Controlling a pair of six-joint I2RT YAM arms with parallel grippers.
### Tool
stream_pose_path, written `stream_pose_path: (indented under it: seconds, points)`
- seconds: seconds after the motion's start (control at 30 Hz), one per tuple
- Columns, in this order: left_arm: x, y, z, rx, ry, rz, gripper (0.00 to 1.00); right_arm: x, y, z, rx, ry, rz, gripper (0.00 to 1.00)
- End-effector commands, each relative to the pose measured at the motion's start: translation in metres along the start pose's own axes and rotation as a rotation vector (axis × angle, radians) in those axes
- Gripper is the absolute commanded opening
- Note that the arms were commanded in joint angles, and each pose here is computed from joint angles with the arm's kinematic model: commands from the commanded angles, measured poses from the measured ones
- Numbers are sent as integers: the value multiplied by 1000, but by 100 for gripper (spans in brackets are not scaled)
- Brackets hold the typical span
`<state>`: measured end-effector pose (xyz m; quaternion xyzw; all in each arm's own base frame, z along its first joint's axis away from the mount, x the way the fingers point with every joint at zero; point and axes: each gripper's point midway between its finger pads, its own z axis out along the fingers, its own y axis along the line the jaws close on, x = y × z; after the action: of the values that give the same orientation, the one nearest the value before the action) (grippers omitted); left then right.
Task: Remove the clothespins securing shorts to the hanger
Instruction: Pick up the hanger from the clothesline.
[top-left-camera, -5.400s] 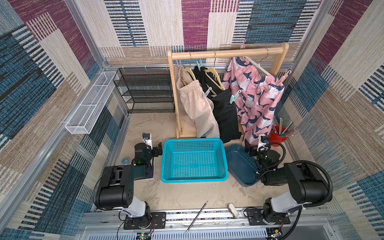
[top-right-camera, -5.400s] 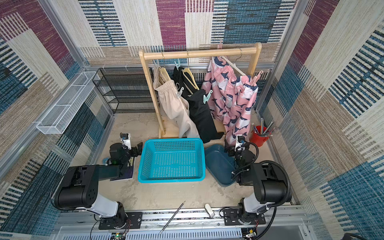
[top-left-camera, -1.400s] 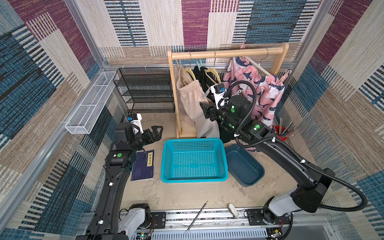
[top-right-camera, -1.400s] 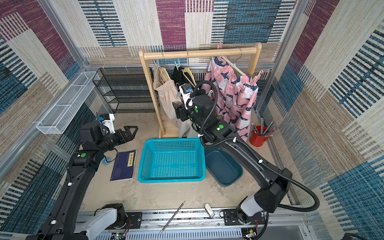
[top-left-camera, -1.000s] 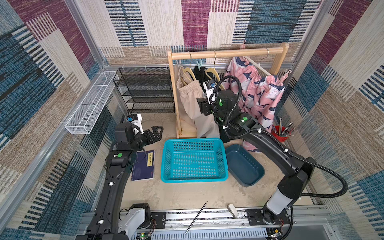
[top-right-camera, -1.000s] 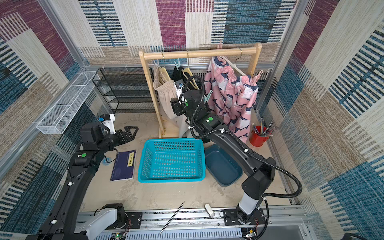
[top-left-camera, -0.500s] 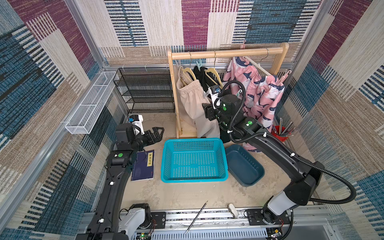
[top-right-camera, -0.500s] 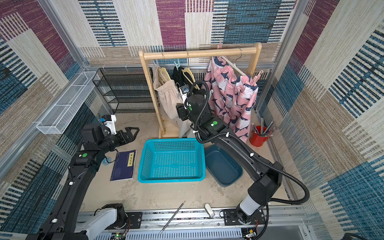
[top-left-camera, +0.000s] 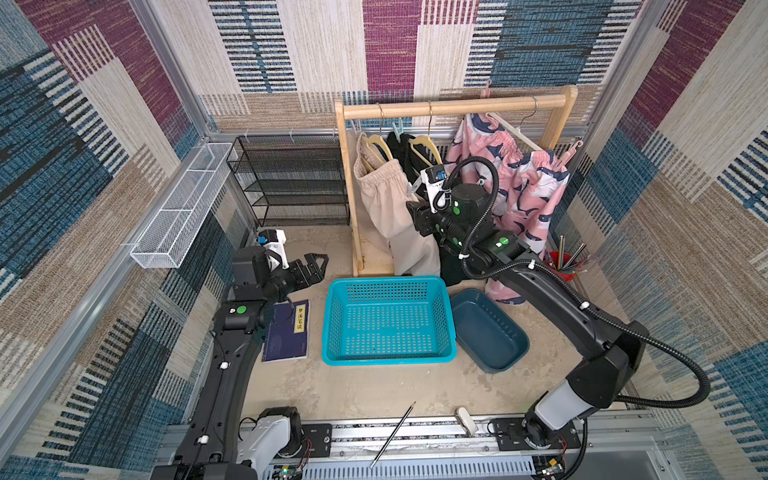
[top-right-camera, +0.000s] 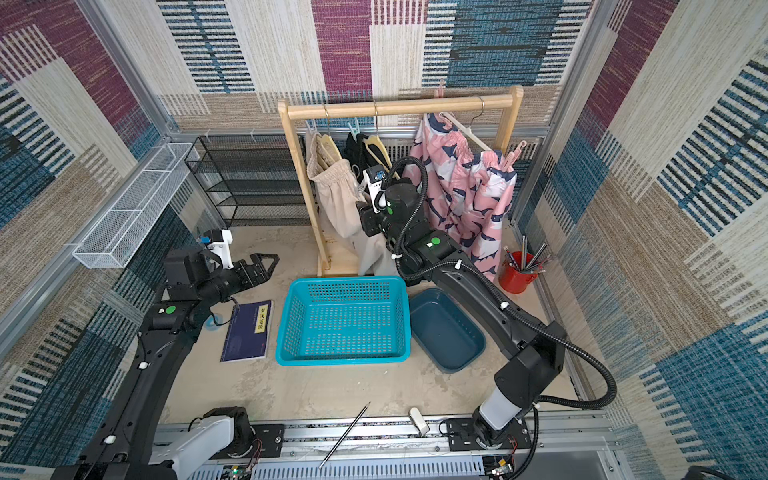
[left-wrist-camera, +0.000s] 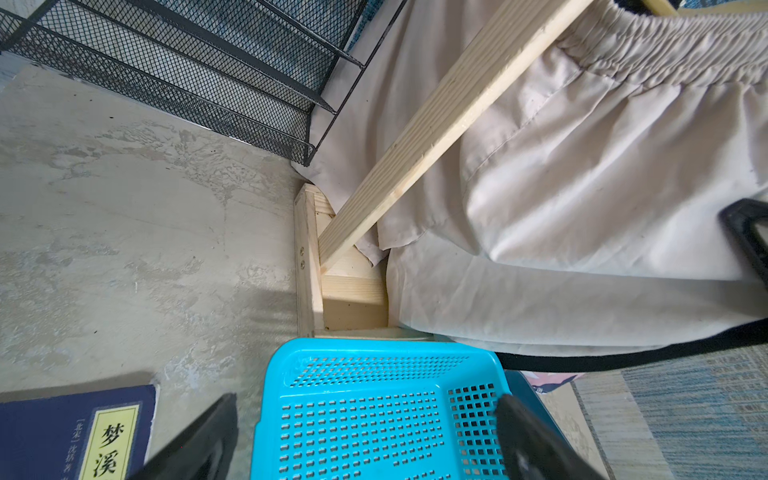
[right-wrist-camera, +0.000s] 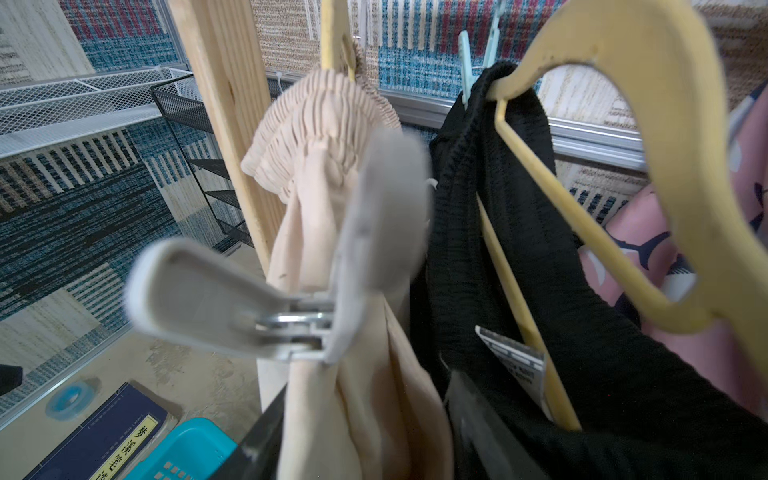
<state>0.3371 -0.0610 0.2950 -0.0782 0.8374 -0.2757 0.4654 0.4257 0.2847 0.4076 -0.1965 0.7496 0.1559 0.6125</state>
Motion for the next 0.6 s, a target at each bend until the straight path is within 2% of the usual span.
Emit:
stream_pose_path:
  seconds: [0.0, 0.17, 0.27, 0.57]
  points:
    - [-6, -7, -2, 29, -16, 6, 99, -9, 4, 5, -24, -37, 16, 54]
    - [-6, -8, -2, 32, -17, 3, 99, -11, 5, 4, -37, -62, 18, 47]
    - [-6, -7, -1, 32, -14, 1, 99, -13, 4, 3, -36, -72, 17, 37]
    - [-9, -11, -4, 40, -20, 3, 99, -33, 7, -10, -68, -135, -2, 17]
